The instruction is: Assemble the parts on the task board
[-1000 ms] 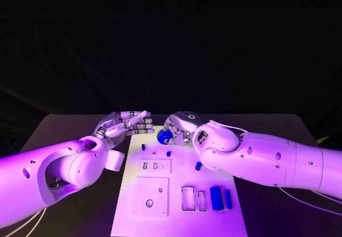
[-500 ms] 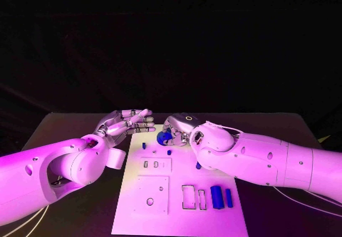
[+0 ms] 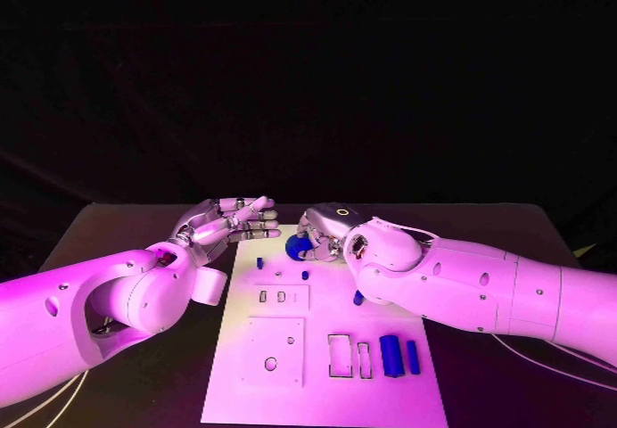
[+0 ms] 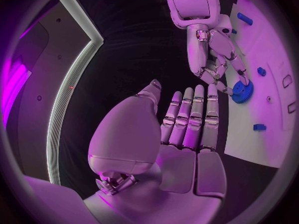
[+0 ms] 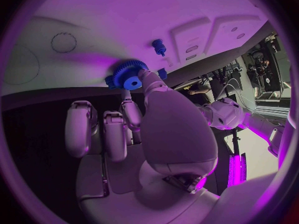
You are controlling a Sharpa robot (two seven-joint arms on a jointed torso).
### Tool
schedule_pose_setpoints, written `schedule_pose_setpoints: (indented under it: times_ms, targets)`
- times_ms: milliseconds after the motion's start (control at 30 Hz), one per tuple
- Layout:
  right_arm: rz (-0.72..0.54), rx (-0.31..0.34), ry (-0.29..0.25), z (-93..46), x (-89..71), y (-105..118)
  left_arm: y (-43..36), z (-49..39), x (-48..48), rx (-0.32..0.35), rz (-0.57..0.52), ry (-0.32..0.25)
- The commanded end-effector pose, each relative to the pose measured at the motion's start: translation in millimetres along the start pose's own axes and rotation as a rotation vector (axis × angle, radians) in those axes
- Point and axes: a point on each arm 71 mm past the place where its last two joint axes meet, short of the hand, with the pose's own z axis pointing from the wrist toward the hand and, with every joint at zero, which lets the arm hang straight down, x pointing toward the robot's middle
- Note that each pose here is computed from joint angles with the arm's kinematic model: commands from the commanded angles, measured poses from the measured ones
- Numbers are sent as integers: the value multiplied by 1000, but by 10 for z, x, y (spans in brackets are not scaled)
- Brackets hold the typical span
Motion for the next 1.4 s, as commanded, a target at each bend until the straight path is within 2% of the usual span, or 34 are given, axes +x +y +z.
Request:
schedule_pose_setpoints:
  times_ms: [33, 400, 867, 1133, 1400]
  targets:
    - [-18, 13, -5, -1, 5, -8, -13, 3, 18, 8, -9, 15]
    - [-6, -2, 13, 11, 20, 25, -13, 1, 17, 7, -9, 15]
    - [24, 15, 104, 2, 83, -4, -6, 18, 25, 6, -5, 16]
    - [25, 29, 115, 0, 93, -40, -9, 14, 14, 9, 2, 15]
    - [26, 35, 92, -30, 71, -72, -10, 9, 3, 9, 4, 13]
